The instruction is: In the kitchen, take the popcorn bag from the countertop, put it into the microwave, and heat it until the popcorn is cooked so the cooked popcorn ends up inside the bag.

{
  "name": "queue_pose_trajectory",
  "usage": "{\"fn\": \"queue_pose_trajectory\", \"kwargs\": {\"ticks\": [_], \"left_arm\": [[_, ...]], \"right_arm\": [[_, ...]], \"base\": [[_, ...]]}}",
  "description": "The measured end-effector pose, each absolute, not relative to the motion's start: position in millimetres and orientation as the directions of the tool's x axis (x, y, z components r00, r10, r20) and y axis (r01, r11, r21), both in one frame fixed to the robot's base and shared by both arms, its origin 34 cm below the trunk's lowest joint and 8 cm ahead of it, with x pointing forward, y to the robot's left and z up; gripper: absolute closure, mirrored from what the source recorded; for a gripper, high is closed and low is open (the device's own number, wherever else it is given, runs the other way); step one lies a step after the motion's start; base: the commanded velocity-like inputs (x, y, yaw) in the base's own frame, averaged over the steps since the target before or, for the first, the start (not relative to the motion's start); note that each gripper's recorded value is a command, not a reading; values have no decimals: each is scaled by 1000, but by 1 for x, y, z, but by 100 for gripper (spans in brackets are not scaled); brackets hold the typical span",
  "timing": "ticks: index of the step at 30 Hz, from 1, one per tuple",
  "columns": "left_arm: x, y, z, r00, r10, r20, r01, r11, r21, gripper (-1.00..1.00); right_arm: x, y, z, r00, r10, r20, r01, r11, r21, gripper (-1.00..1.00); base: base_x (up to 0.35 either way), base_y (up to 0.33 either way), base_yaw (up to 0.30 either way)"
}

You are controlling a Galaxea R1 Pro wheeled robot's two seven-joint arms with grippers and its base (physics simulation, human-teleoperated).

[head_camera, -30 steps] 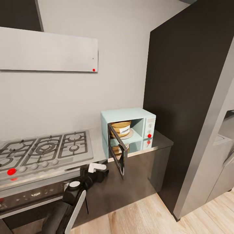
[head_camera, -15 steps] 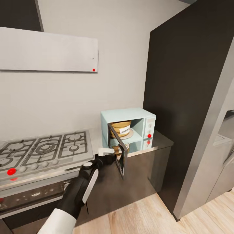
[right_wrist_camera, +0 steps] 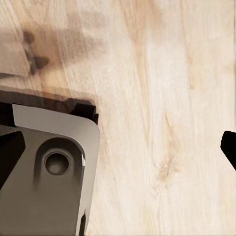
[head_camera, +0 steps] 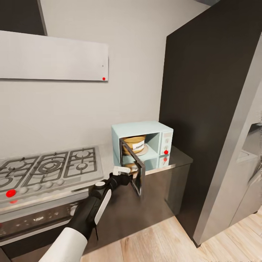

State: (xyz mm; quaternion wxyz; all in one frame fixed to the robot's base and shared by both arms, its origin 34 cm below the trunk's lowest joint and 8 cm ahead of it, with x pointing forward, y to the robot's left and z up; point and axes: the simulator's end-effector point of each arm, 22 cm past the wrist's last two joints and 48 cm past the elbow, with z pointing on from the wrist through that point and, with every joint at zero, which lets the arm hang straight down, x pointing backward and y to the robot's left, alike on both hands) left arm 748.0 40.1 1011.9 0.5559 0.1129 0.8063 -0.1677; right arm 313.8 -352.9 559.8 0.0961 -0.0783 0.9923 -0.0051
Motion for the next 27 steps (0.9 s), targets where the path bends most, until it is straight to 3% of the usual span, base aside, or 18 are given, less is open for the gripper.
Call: {"fn": "queue_pose_trajectory", "kwargs": {"ticks": [27], "left_arm": [[742, 32, 1026, -313, 73, -947, 352, 935, -44, -100]], "right_arm": [[324, -356, 565, -964, -154, -215, -149, 988, -41, -100]], "base": [[0, 0, -175]]}}
